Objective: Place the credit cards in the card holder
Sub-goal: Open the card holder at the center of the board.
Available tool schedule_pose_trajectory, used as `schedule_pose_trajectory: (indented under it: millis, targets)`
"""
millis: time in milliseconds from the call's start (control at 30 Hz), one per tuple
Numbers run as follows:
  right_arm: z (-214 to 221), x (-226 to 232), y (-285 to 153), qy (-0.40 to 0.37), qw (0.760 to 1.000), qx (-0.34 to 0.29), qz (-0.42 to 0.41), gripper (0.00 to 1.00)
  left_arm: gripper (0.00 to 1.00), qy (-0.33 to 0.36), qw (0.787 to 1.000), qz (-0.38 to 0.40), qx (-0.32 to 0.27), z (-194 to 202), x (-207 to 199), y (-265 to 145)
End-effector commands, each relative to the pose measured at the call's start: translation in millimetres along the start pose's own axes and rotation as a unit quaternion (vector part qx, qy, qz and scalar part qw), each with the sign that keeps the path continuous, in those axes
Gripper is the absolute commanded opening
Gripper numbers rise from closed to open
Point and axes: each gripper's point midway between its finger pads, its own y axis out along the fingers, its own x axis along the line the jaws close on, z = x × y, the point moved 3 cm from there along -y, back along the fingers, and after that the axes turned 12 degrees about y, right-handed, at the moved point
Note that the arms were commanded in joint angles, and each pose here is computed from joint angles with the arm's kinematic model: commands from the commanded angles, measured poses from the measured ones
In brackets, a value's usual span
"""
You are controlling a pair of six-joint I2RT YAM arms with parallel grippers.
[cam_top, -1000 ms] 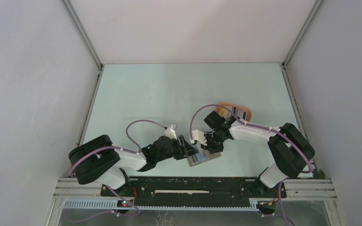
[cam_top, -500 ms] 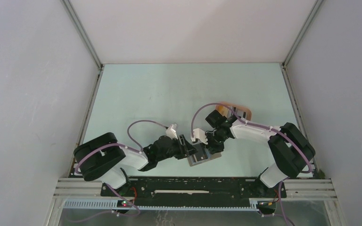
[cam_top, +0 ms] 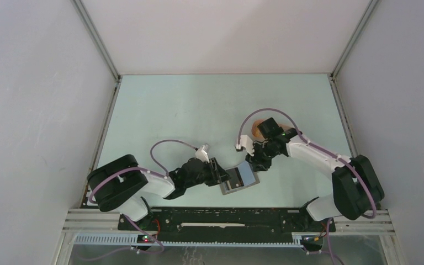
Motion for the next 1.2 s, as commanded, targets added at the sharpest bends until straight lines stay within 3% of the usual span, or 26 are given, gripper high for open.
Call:
schedule_pose_trajectory:
  millis: [0,200,467,700,1167]
  targets:
    - [-21,-3,-28,0.001,0.998,-0.058,0.016,0.36,0.42,0.026,0.999,-0.023,0.011,-2,6,4]
    - [-36,21,-22,0.005,0.995,-0.087,-0.044,0.32,0.42,0.047,0.999,-0.027,0.008,-7,2,-1]
    - [-31,17,25,0.087,0.995,0.025,-0.051,0.17,0.44,0.073,0.997,-0.032,-0.014,-20,-5,-18]
    - [-24,10,45,0.126,0.989,0.066,-0.042,0.16,0.48,0.092,0.994,-0.046,-0.033,-25,0,-29]
    - [-36,31,59,0.129,0.986,0.073,-0.078,0.16,0.57,0.085,0.995,-0.050,0.009,-4,14,-15]
